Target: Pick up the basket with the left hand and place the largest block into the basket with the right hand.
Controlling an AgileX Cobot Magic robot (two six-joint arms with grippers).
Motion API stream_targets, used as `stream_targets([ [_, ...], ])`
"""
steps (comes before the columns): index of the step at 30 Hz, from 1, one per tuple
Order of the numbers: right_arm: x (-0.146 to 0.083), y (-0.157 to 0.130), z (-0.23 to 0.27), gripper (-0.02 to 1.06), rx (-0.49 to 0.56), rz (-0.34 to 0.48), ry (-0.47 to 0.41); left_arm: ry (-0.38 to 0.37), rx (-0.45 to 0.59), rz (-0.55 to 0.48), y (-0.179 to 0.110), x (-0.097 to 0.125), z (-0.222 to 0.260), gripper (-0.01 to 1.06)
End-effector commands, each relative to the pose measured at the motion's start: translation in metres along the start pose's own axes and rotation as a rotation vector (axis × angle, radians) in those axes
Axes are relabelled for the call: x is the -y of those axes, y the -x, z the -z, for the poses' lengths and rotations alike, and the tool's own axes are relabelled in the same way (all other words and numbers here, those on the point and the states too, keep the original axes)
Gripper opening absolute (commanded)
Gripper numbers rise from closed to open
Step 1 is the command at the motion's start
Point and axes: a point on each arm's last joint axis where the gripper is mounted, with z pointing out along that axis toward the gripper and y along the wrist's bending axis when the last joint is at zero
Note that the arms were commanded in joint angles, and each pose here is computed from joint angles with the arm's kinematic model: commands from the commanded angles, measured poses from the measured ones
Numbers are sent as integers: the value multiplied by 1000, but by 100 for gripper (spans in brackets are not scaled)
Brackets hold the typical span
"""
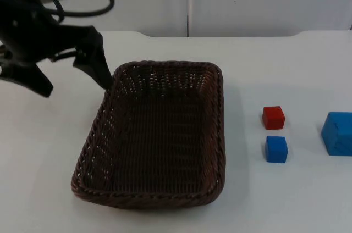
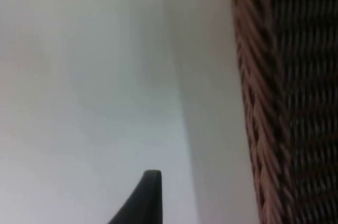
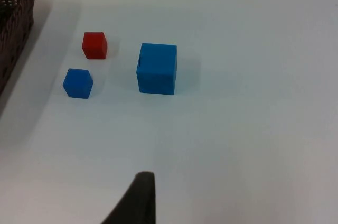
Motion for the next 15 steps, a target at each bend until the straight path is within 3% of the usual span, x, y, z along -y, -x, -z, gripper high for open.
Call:
stream_targets([
  [1, 1, 0, 1, 105, 3, 9, -12, -6, -44, 1, -1, 4, -16, 105],
  [15, 1, 0, 1, 105, 3, 9, -12, 10, -75, 56, -2, 8, -73, 105],
])
